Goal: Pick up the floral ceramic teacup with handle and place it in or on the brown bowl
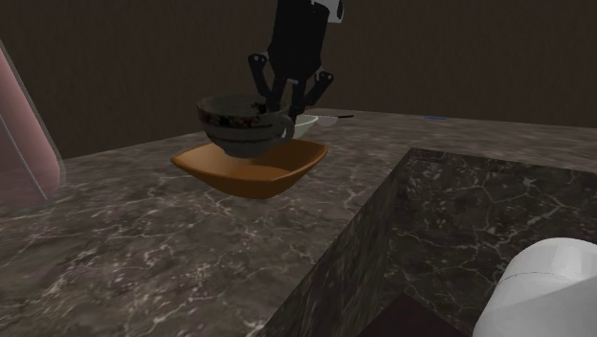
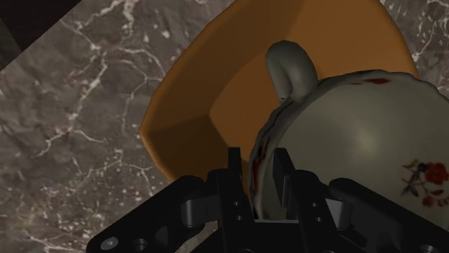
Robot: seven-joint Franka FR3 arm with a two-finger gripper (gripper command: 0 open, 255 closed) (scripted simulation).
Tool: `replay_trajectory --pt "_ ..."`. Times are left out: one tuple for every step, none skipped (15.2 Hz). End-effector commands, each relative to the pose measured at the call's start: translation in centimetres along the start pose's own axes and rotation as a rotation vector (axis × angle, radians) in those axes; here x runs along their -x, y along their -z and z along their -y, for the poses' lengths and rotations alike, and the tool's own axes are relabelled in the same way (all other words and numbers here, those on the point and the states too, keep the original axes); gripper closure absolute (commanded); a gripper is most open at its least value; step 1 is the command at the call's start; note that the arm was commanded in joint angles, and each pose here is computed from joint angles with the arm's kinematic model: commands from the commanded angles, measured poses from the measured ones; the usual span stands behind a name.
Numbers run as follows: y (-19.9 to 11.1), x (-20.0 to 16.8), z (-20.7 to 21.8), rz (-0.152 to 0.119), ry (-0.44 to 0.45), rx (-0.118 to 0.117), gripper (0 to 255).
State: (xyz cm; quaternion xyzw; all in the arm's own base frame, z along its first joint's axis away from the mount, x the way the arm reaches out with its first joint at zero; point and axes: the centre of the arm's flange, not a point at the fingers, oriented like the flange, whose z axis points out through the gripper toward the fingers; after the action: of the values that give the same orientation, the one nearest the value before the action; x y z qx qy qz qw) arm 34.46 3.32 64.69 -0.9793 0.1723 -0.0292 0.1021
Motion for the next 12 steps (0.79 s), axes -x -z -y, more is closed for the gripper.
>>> replay_trajectory --pt "0.0 0.0 0.0 -0.001 0.0 -0.001 255" --pt "0.0 0.0 0.0 -0.001 0.0 -0.001 255" --pt "0.0 0.0 0.0 -0.001 0.0 -0.001 255" --pt "0.0 0.0 0.0 -0.001 0.0 -0.001 255" --pt "0.0 0.0 0.0 -0.001 0.0 0.0 0" --pt "0.0 0.0 0.0 -0.001 0.0 0.0 0" --pt "0.0 0.0 0.0 -0.001 0.0 0.0 0" --pt "0.0 0.0 0.0 -0.001 0.0 0.0 0" --pt "0.0 0.0 0.0 -0.001 0.0 0.0 0" --pt "0.0 0.0 0.0 -0.001 0.0 0.0 0" --pt "1.3 0.0 0.0 -0.001 0.0 -0.001 0" --pt "2.6 0.0 0.0 -0.001 0.0 -0.001 0"
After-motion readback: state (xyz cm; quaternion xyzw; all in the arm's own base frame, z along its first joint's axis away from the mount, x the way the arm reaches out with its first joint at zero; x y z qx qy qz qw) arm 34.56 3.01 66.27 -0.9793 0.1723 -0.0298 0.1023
